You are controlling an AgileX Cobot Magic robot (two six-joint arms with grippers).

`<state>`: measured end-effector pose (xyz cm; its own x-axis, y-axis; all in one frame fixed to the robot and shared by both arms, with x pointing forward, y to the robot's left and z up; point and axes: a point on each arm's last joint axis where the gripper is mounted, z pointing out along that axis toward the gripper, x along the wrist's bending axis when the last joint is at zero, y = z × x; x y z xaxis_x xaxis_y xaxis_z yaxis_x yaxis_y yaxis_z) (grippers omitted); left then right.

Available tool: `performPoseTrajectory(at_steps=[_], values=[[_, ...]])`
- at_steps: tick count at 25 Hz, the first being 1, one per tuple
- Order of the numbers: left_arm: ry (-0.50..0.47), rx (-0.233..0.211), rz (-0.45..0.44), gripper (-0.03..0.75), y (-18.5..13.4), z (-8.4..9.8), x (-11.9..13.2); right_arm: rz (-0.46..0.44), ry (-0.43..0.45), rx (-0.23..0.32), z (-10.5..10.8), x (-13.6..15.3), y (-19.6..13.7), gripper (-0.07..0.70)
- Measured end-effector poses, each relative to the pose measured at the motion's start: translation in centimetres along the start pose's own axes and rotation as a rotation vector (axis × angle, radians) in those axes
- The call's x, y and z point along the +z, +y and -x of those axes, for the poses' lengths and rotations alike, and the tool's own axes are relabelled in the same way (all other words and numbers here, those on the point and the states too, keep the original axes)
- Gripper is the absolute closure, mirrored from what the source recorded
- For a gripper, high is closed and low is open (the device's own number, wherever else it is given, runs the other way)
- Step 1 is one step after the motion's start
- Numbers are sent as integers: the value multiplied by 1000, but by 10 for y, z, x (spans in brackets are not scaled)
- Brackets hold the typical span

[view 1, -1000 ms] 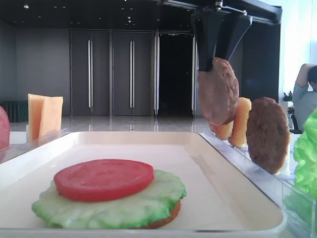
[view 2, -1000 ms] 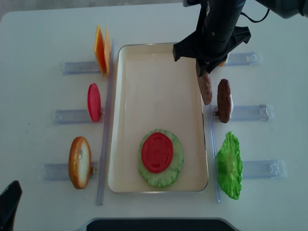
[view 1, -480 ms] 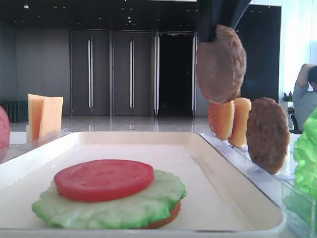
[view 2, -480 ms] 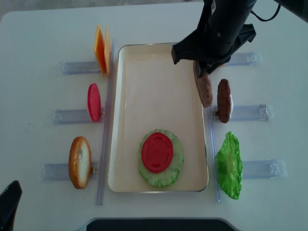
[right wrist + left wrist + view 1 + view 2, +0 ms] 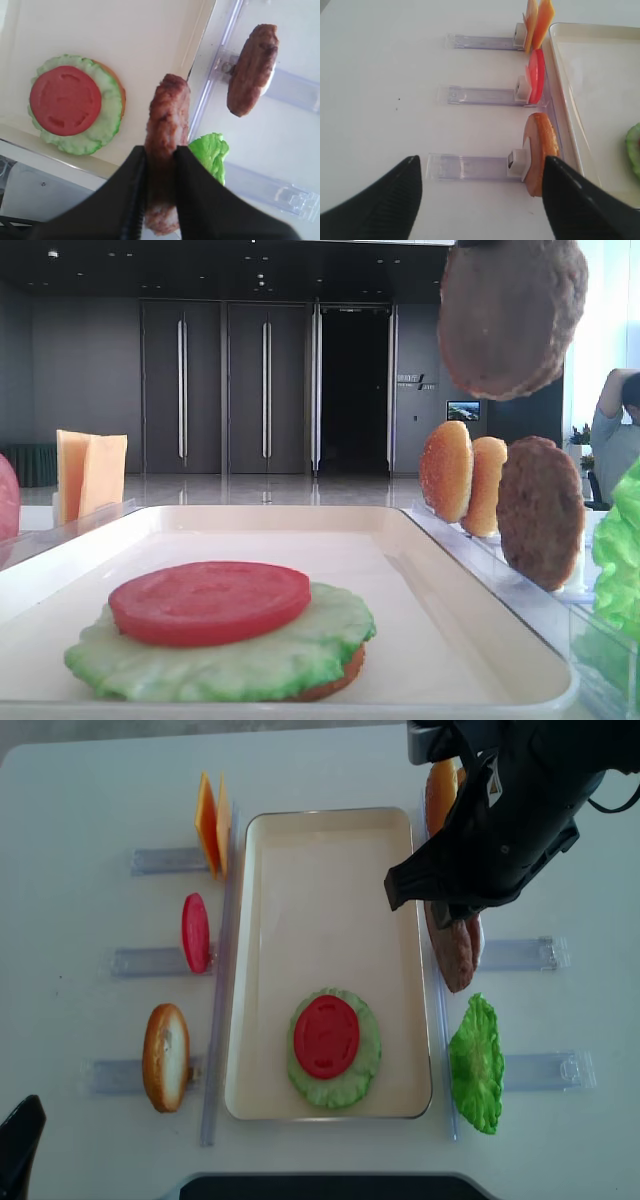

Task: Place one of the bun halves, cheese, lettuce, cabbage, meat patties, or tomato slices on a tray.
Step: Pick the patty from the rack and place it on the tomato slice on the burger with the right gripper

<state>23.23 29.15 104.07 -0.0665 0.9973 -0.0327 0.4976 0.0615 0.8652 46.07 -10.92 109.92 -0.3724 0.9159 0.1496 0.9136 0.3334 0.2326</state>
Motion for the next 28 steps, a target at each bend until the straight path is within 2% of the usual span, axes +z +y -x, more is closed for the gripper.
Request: performPoseTrajectory(at_steps=[4,10,17,22,24,26,28], values=[[0,0,0,142,0,0,0,5,32,8,-3,-5,-3,507],[0,0,0,142,0,0,0,5,33,-7,-6,-5,-6,507],[0,0,0,142,0,0,0,-7,-3,-8,6,-7,-35,507],[0,0,0,142,0,0,0,18,17,-5,7,-17,-42,507],[0,0,0,142,0,0,0,6,58,-20,3,-18,-44,507],[0,0,0,142,0,0,0,0,149,-43,-5,-18,-45,507],[0,0,0,142,0,0,0,39,243,-66,-13,-18,-42,507]])
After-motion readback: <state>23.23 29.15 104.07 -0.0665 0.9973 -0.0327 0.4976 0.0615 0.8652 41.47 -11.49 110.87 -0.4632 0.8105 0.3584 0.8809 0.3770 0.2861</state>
